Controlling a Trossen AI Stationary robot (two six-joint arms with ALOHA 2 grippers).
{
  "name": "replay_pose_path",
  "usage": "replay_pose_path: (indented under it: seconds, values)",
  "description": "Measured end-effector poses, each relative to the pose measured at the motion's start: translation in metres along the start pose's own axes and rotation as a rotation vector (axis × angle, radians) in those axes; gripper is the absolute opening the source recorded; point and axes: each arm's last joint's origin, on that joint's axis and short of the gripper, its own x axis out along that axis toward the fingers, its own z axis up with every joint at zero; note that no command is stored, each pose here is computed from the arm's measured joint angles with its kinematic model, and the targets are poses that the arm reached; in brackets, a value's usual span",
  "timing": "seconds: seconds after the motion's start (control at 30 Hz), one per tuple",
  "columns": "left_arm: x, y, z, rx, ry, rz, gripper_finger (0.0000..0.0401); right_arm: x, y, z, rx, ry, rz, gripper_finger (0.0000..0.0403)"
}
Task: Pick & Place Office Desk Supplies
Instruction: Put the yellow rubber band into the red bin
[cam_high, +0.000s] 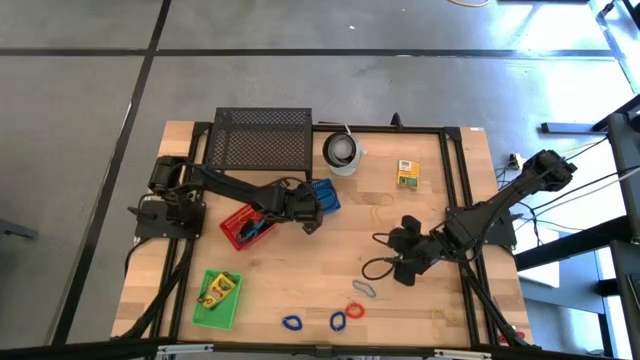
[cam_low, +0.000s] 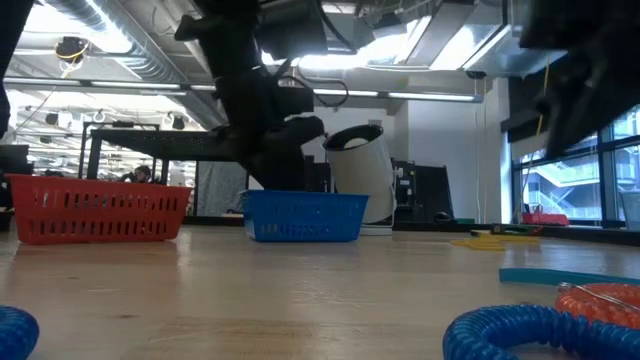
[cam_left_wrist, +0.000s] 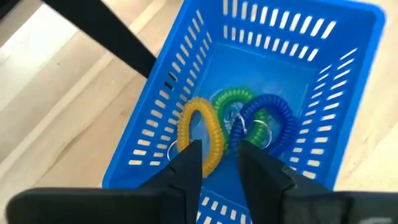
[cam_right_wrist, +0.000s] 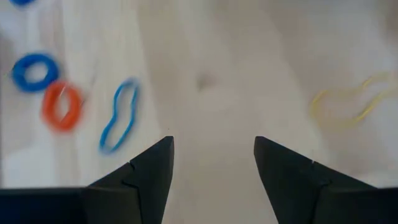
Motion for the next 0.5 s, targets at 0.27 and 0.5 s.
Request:
replay_pose_path:
  seconds: [0.27, 0.5]
  values:
    - [-0.014, -0.007, 0.02, 0.067, -0.05, -0.038, 0.0125, 0.005, 0.003, -0.035, 0.209, 0.374, 0.185, 0.0224]
    - [-0.03, -0.01, 0.034, 0.111, -0.06, -0.047, 0.0139, -0.004, 0.015, -0.06, 0.289, 0.651, 0.276, 0.0224]
